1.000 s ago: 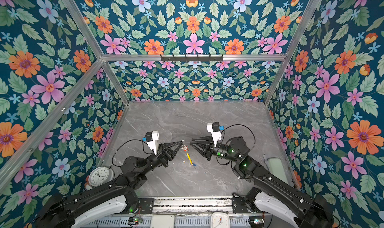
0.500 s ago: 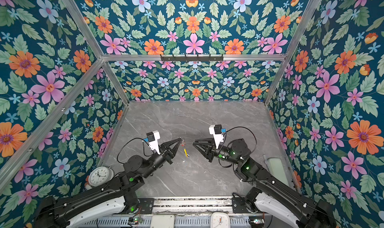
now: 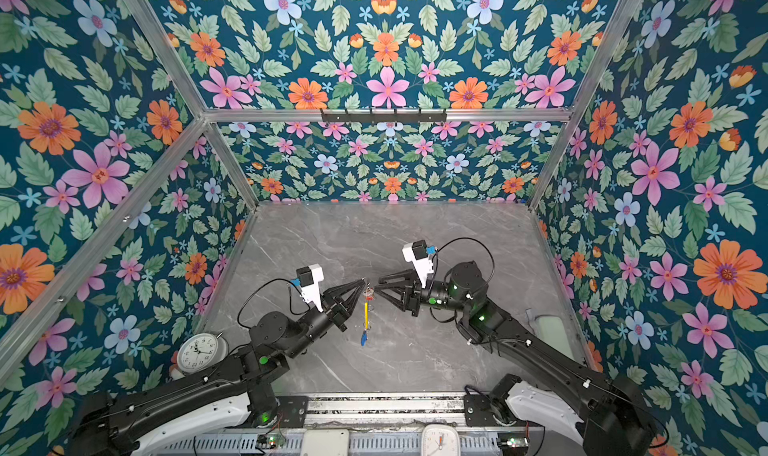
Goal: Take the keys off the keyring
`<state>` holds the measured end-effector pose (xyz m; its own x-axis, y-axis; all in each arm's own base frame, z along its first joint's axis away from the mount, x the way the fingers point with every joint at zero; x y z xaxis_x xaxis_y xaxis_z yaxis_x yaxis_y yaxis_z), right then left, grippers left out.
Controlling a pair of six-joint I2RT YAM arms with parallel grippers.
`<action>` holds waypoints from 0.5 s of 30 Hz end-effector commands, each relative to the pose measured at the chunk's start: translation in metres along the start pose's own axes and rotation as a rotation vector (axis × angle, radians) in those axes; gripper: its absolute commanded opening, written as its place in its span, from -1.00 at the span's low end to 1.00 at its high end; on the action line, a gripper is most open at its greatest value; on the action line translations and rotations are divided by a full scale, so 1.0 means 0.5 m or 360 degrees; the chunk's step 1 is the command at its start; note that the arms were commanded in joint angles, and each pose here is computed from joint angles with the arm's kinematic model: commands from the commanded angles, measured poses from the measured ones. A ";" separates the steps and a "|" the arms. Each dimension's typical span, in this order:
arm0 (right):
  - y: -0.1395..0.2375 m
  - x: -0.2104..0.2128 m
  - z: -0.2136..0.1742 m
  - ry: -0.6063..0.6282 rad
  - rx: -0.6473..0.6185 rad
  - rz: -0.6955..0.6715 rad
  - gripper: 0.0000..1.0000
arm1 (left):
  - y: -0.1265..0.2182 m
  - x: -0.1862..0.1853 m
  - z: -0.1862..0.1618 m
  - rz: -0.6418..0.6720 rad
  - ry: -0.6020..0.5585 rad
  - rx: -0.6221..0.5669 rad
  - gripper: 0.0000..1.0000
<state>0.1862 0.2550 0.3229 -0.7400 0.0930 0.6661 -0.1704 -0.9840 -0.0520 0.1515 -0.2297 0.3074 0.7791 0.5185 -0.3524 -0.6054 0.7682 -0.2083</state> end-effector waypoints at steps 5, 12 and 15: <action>-0.009 0.022 0.008 -0.0009 0.0022 0.0163 -0.37 | 0.006 -0.034 0.025 -0.0204 -0.0017 -0.0118 -1.00; -0.007 0.025 0.008 -0.0008 0.0011 0.0178 -0.43 | 0.011 -0.041 0.027 -0.0261 -0.0016 -0.0147 -1.00; -0.007 0.030 0.010 -0.0005 0.0015 0.0193 -0.48 | 0.011 -0.041 0.025 -0.0265 -0.0015 -0.0145 -1.00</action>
<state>0.1832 0.2596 0.3264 -0.7309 0.0125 0.6824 -0.0992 -0.9912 -0.0881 0.1379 -0.2338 0.3146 0.8518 0.4143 -0.3206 -0.5042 0.8144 -0.2872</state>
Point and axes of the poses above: each gripper's point midway between its finger pads, its own y axis back along the fingers, its own x axis along the line the jaws close on, z = x × y, the point moved 5 cm from there along y, back along the fingers, and after that the axes turned 12 degrees about -y, right-handed, at the moved point
